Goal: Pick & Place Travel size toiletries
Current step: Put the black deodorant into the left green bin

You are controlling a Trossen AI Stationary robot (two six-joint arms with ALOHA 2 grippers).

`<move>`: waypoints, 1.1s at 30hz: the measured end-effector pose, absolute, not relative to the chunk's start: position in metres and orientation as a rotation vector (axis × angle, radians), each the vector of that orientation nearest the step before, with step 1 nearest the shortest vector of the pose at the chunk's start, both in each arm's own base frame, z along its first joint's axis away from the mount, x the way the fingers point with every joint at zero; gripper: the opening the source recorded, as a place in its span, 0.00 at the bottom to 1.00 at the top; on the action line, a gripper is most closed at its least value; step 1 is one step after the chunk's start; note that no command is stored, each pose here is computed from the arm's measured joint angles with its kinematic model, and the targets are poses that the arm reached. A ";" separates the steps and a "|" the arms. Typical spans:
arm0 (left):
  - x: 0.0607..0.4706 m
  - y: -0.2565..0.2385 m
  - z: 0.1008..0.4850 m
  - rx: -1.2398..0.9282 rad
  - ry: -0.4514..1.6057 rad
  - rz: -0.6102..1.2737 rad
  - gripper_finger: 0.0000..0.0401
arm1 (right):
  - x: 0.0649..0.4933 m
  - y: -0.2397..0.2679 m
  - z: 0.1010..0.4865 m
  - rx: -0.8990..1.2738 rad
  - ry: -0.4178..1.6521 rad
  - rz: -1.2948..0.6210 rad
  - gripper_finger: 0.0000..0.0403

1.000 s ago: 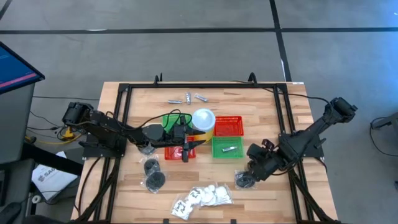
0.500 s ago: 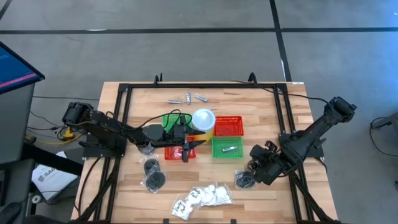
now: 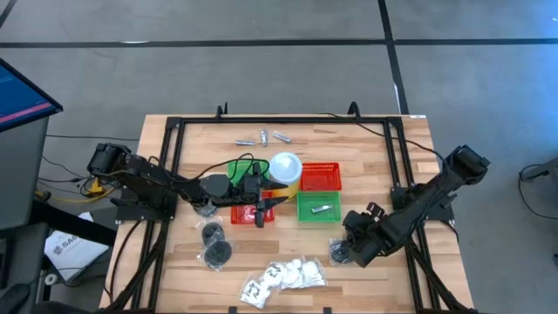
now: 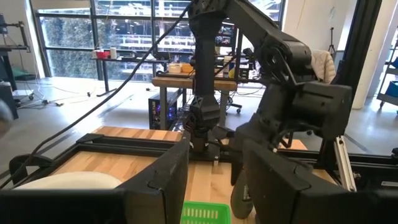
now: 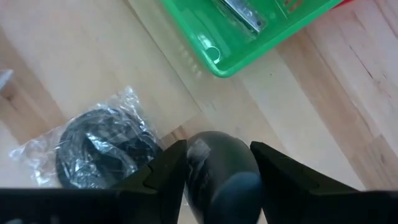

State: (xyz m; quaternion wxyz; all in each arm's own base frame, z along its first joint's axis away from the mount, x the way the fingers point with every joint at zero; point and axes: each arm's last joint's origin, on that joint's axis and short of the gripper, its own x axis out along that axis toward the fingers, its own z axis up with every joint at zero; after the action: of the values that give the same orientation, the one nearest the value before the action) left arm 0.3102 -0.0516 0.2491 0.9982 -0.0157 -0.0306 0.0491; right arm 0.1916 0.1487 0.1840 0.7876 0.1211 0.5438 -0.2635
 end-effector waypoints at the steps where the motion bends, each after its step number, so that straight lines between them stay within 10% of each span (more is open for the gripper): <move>1: 0.310 -0.052 0.249 -0.031 -0.061 0.098 0.36 | 0.192 0.149 0.182 0.256 1.173 -0.572 0.41; 33: 0.310 -0.052 0.248 -0.046 -0.051 0.098 0.36 | 0.188 0.150 0.159 0.285 1.172 -0.560 0.41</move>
State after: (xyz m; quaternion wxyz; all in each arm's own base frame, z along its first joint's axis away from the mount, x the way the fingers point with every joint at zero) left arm 0.3103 -0.0517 0.2480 0.9982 -0.0231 -0.0257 0.0488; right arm 0.1883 0.1503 0.1591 0.7870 0.1324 0.5436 -0.2600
